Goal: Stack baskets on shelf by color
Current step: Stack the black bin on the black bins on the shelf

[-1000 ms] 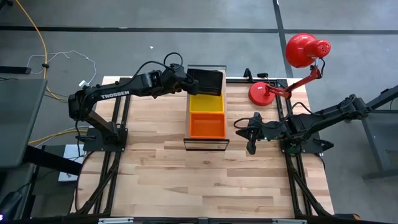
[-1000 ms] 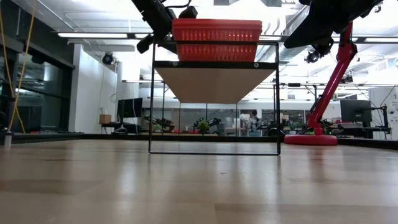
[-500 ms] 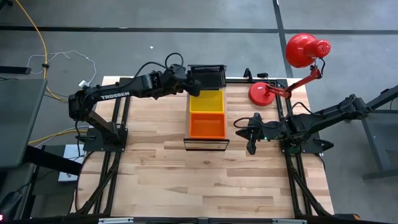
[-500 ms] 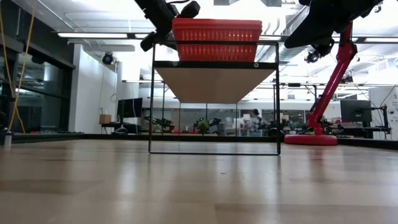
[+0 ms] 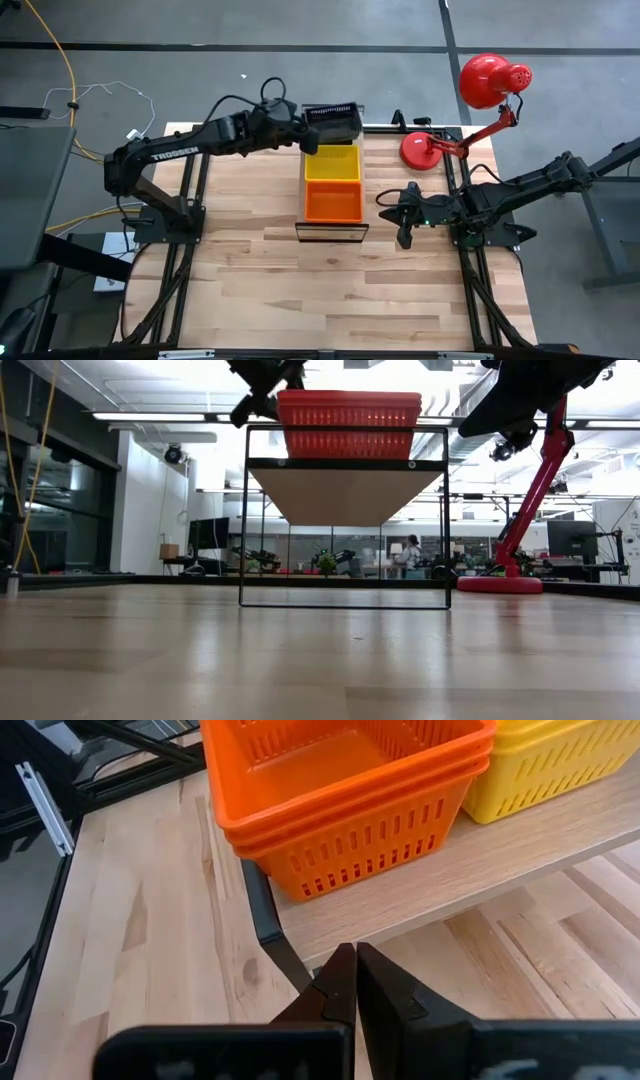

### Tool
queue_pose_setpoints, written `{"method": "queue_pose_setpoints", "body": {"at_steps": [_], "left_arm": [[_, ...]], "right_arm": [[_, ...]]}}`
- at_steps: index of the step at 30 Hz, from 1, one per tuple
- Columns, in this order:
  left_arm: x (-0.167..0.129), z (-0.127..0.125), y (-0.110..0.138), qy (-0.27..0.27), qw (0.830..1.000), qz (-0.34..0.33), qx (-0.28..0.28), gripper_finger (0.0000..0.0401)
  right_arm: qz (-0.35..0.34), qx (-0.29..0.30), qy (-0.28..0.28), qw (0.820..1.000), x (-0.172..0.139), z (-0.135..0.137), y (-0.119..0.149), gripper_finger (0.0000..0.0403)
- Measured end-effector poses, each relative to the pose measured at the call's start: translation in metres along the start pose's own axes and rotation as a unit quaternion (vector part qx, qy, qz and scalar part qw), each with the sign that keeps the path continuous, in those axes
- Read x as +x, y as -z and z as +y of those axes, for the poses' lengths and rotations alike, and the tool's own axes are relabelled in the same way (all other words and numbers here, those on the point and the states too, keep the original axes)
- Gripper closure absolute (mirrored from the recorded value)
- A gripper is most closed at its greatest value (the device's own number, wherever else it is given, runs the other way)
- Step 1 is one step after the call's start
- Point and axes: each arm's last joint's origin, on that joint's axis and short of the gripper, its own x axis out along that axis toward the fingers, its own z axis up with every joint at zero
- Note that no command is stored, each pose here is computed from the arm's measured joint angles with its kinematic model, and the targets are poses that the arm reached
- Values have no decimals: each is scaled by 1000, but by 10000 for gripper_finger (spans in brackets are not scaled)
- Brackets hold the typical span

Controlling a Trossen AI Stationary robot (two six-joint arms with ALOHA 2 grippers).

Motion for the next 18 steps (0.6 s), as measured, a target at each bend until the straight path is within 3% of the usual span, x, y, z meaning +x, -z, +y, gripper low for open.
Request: {"method": "queue_pose_setpoints", "body": {"at_steps": [8,18], "left_arm": [[-30,2,-13,17,999,-37,-2,206],[-76,6,-22,49,991,-64,102,208]], "right_arm": [[0,2,0,1000,0,0,0,403],[-11,4,-5,1000,0,1,-2,403]]}}
